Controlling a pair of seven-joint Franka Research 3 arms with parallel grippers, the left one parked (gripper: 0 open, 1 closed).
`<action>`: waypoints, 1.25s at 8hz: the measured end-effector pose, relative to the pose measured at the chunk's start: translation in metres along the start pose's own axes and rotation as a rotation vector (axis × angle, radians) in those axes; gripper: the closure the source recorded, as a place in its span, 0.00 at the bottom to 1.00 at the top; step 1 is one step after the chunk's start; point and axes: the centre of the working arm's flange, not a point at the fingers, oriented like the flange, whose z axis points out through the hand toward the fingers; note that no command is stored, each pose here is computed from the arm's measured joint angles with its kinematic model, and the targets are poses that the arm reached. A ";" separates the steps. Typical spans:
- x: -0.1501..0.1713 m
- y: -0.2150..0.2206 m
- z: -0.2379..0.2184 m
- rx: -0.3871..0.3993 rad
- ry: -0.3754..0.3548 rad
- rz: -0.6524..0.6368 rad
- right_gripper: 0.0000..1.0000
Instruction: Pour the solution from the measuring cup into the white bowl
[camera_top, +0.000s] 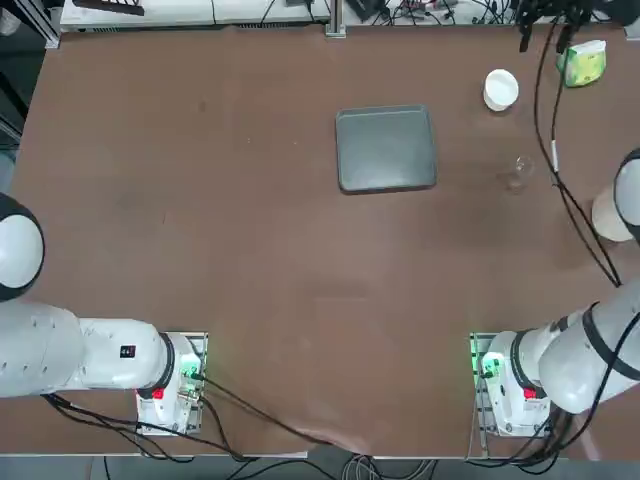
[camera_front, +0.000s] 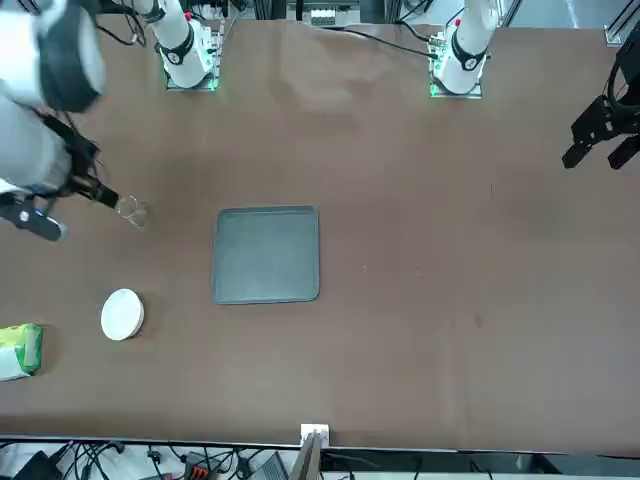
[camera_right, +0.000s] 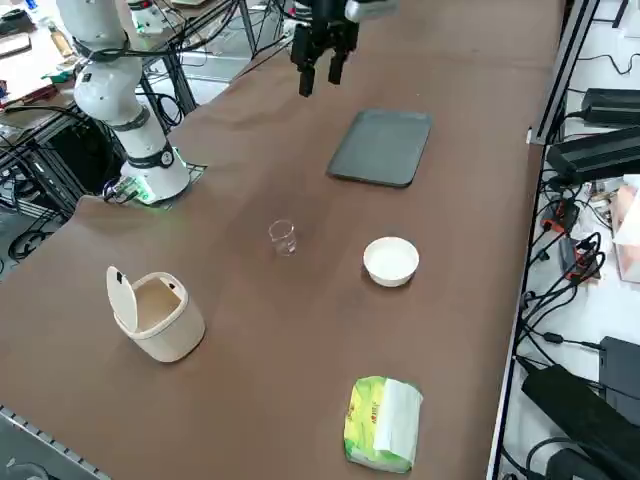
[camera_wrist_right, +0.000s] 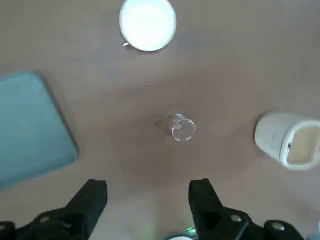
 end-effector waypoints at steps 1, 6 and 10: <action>-0.007 0.011 -0.012 0.030 0.008 -0.096 0.00; -0.034 0.011 -0.049 0.192 0.071 -0.257 0.00; -0.048 0.048 -0.051 0.170 0.122 -0.337 0.00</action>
